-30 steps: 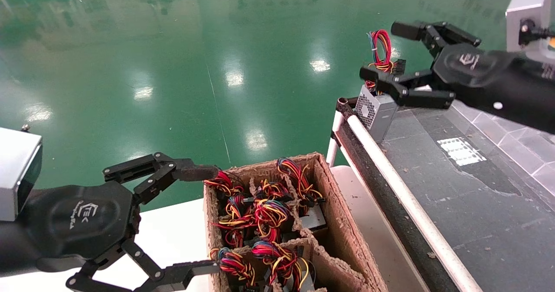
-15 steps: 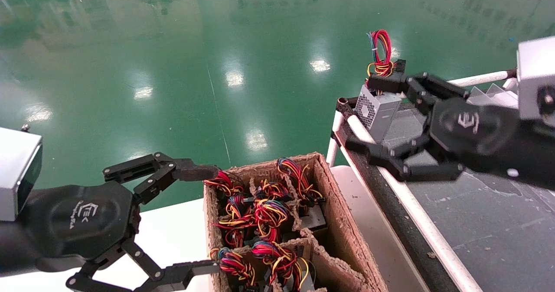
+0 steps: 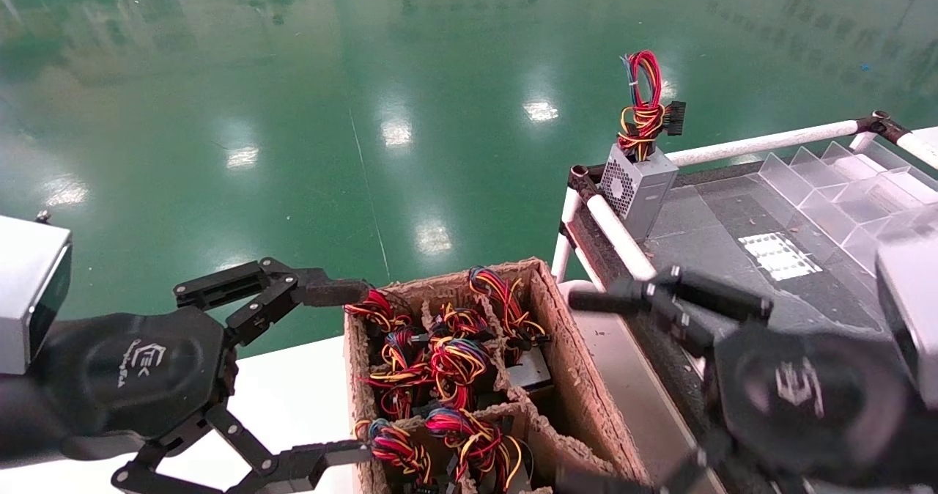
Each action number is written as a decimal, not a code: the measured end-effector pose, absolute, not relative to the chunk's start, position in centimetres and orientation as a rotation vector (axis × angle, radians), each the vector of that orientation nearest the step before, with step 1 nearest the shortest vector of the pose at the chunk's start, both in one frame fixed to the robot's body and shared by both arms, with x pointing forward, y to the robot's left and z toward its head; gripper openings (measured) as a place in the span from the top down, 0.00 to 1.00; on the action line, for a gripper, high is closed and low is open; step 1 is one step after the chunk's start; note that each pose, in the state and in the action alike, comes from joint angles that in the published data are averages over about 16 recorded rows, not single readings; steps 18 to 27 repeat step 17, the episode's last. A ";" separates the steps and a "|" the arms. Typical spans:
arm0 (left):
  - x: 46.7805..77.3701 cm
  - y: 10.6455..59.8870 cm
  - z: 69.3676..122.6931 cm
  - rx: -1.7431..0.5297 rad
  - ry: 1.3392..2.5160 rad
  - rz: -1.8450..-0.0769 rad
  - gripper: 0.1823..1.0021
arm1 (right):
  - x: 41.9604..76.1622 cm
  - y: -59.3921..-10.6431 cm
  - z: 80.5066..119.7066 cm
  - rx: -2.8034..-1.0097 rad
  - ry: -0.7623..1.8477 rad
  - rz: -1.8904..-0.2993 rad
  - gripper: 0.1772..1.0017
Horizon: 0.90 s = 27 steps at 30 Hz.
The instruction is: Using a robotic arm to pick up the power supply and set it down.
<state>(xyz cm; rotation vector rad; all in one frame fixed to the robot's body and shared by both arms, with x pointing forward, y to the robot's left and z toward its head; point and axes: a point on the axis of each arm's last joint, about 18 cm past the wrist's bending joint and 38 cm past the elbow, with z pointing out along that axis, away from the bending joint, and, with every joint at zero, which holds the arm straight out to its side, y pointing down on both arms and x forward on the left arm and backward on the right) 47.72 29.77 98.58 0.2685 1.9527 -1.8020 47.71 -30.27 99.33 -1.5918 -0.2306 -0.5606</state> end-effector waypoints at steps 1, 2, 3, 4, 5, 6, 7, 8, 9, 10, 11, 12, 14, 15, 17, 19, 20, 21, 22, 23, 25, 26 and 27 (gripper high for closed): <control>47.7 29.8 98.6 0.268 1.953 -1.802 0.00 | 47.5 -30.2 99.2 -1.596 -0.234 -0.553 0.00; 47.7 29.8 98.6 0.268 1.953 -1.802 0.00 | 47.3 -30.1 99.1 -1.599 -0.236 -0.547 0.00; 47.7 29.8 98.6 0.268 1.953 -1.802 0.00 | 47.2 -30.1 99.0 -1.601 -0.239 -0.541 0.00; 47.7 29.8 98.6 0.268 1.953 -1.802 0.00 | 47.0 -30.0 98.9 -1.603 -0.240 -0.537 0.00; 47.7 29.8 98.6 0.268 1.953 -1.802 0.00 | 47.0 -30.0 98.9 -1.605 -0.242 -0.534 0.00; 47.7 29.8 98.6 0.268 1.953 -1.802 0.00 | 46.9 -30.0 98.8 -1.605 -0.243 -0.533 0.00; 47.7 29.8 98.6 0.268 1.953 -1.802 0.00 | 46.9 -30.0 98.8 -1.606 -0.243 -0.532 0.00; 47.7 29.8 98.6 0.268 1.953 -1.802 0.00 | 46.8 -30.0 98.8 -1.606 -0.244 -0.531 0.00; 47.7 29.8 98.6 0.268 1.953 -1.802 0.00 | 46.9 -30.0 98.8 -1.606 -0.244 -0.531 0.00; 47.7 29.8 98.6 0.268 1.953 -1.802 0.00 | 46.9 -30.0 98.9 -1.605 -0.243 -0.533 0.00; 47.7 29.8 98.6 0.268 1.953 -1.802 0.00 | 46.9 -30.0 98.9 -1.604 -0.243 -0.534 0.00; 47.7 29.8 98.6 0.268 1.953 -1.802 0.00 | 46.9 -30.0 98.9 -1.604 -0.242 -0.535 0.00; 47.7 29.8 98.6 0.268 1.953 -1.802 0.00 | 47.0 -30.0 99.0 -1.602 -0.241 -0.537 0.00; 47.7 29.8 98.6 0.268 1.953 -1.802 0.00 | 47.0 -30.0 99.0 -1.601 -0.241 -0.538 0.00; 47.7 29.8 98.6 0.268 1.953 -1.802 0.00 | 47.1 -30.1 99.0 -1.600 -0.240 -0.539 0.00; 47.7 29.8 98.6 0.268 1.953 -1.802 0.00 | 47.1 -30.1 99.0 -1.600 -0.240 -0.539 0.00; 47.7 29.8 98.6 0.268 1.953 -1.802 0.00 | 47.1 -30.1 99.0 -1.600 -0.240 -0.539 0.00; 47.7 29.8 98.6 0.268 1.953 -1.802 0.00 | 47.1 -30.1 99.0 -1.600 -0.240 -0.539 0.00; 47.7 29.8 98.6 0.268 1.953 -1.802 0.00 | 47.1 -30.1 99.0 -1.600 -0.240 -0.539 0.00; 47.7 29.8 98.6 0.268 1.953 -1.802 0.00 | 47.1 -30.1 99.0 -1.600 -0.240 -0.539 0.00; 47.7 29.8 98.6 0.268 1.953 -1.802 0.00 | 47.1 -30.1 99.0 -1.600 -0.240 -0.539 0.00; 47.7 29.8 98.6 0.268 1.953 -1.802 0.00 | 47.1 -30.1 99.0 -1.600 -0.240 -0.539 0.00; 47.7 29.8 98.6 0.268 1.953 -1.802 0.00 | 47.1 -30.1 99.0 -1.600 -0.240 -0.539 0.00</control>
